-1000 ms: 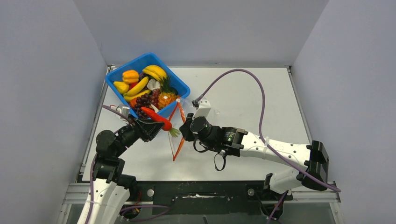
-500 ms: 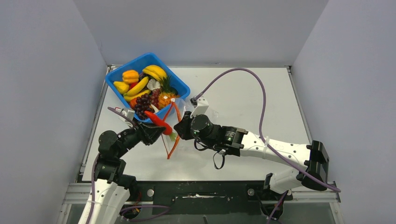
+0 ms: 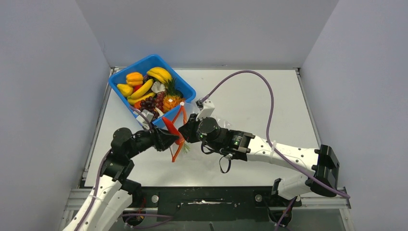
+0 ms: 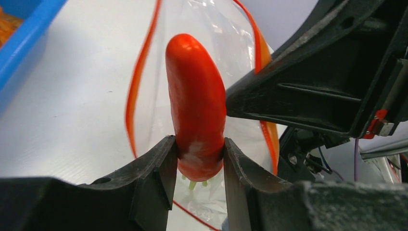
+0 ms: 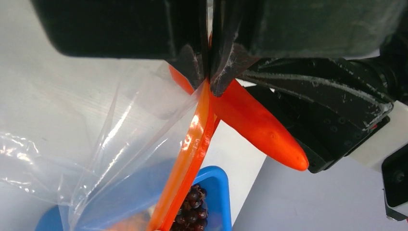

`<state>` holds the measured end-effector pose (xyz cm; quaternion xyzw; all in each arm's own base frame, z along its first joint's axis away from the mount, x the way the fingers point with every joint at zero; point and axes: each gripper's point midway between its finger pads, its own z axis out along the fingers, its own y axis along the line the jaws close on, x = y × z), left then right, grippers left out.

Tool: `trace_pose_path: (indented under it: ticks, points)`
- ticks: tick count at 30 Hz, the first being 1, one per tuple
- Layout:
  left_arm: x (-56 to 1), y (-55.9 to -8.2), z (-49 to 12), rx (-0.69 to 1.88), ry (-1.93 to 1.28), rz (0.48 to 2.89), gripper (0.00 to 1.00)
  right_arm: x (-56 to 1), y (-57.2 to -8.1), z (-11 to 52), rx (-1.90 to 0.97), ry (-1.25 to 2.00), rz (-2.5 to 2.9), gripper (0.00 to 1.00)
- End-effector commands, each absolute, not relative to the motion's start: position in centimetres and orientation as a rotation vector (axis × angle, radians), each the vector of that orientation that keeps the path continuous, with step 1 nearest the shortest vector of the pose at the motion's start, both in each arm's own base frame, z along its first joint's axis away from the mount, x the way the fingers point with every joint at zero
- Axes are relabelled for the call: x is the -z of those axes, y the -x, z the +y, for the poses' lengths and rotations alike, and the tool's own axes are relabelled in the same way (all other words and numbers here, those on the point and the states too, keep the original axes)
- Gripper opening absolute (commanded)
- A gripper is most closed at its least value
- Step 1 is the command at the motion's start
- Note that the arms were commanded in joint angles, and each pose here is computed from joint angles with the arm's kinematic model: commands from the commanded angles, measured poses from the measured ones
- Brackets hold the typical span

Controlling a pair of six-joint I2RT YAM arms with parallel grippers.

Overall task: Place the food in the zip-top bag and seal the zipper
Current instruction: Place the fake vegetable in the zipper food storage bag.

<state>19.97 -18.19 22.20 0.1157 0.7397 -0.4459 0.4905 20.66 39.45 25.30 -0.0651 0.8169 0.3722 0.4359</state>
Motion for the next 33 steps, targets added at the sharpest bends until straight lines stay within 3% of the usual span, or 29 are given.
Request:
trace_pose_path:
  ticks: [1, 8, 18, 26, 33]
  points:
    - [-23.8, -20.0, -19.6, 1.024, -0.383, 1.771, 0.1, -27.1, -22.1, 39.0, -0.915, 0.151, 1.924, 0.0]
    - [-21.0, -19.6, -22.7, 0.944, -0.476, 1.935, 0.14, -26.9, -21.8, 38.1, -0.913, 0.179, 1.901, 0.0]
    - [-20.1, -20.0, -23.2, 0.864, -0.441, 1.993, 0.16, -26.1, -21.2, 36.9, -0.904, 0.198, 1.906, 0.0]
    - [-22.9, -20.0, -23.5, 0.926, -0.372, 1.953, 0.46, -26.0, -21.1, 36.6, -0.902, 0.187, 1.92, 0.0]
    - [-25.4, -19.2, -23.0, 0.974, -0.347, 1.873, 0.56, -25.6, -21.3, 35.3, -0.86, 0.141, 1.935, 0.0]
